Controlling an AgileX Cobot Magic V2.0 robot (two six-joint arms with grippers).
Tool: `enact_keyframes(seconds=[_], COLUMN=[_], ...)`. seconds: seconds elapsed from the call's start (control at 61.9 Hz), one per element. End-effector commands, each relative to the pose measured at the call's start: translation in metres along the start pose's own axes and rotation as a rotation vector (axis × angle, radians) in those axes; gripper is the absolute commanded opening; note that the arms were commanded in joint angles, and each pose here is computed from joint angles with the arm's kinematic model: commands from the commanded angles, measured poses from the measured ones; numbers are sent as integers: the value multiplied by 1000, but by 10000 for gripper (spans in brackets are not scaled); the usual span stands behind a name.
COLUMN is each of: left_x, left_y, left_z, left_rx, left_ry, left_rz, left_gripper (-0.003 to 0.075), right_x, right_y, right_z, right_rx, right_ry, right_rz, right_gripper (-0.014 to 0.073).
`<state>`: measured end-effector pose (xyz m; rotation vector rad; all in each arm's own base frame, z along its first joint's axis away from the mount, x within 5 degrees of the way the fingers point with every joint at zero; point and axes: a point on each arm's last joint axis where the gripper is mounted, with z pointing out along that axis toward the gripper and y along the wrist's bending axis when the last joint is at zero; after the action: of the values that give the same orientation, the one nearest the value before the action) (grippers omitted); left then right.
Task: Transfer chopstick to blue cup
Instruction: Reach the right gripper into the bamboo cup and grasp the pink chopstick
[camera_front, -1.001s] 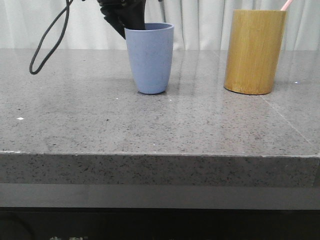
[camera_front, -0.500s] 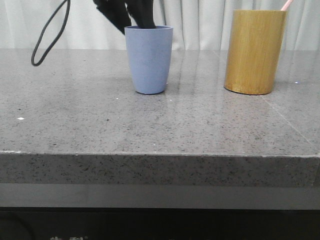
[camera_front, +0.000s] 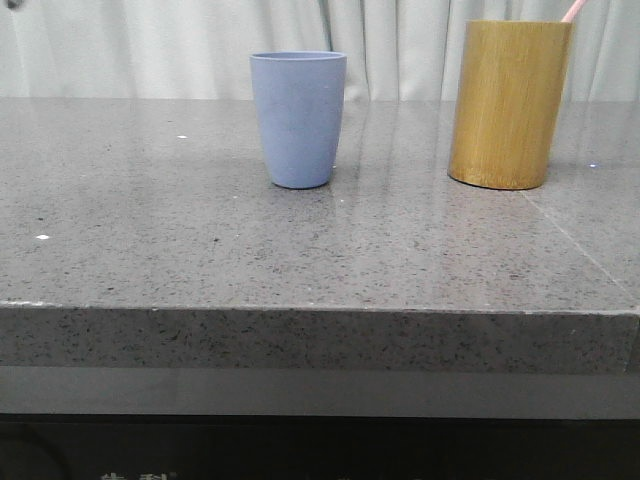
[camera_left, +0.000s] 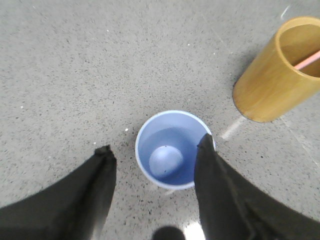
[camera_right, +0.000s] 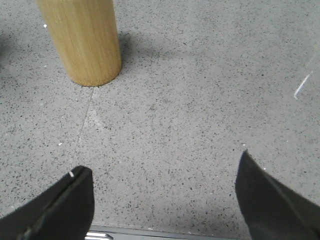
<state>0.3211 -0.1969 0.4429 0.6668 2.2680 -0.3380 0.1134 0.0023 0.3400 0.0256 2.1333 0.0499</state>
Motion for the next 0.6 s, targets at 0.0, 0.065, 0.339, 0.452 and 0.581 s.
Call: enact_keyframes(seconds=[0.0, 0.065, 0.339, 0.452, 0.581], left_x=[3, 17, 98, 136, 168], left_y=[-3, -3, -5, -7, -8], left_z=[-45, -53, -82, -88, -95], left_rx=[4, -3, -20, -14, -14], left_ry=[-167, -182, -204, -180, -195], left_rz=[-14, -14, -4, 7, 6], left_gripper=[365, 365, 365, 365, 365], right_x=[-15, -15, -17, -23, -34], right_y=[0, 1, 5, 6, 6], right_z=[-5, -5, -5, 1, 14], right_rx=[-2, -6, -58, -74, -81], right_ry=[-95, -96, -111, -152, -198], right_rz=[-4, 1, 60, 88, 118], right_gripper=[591, 591, 591, 591, 591])
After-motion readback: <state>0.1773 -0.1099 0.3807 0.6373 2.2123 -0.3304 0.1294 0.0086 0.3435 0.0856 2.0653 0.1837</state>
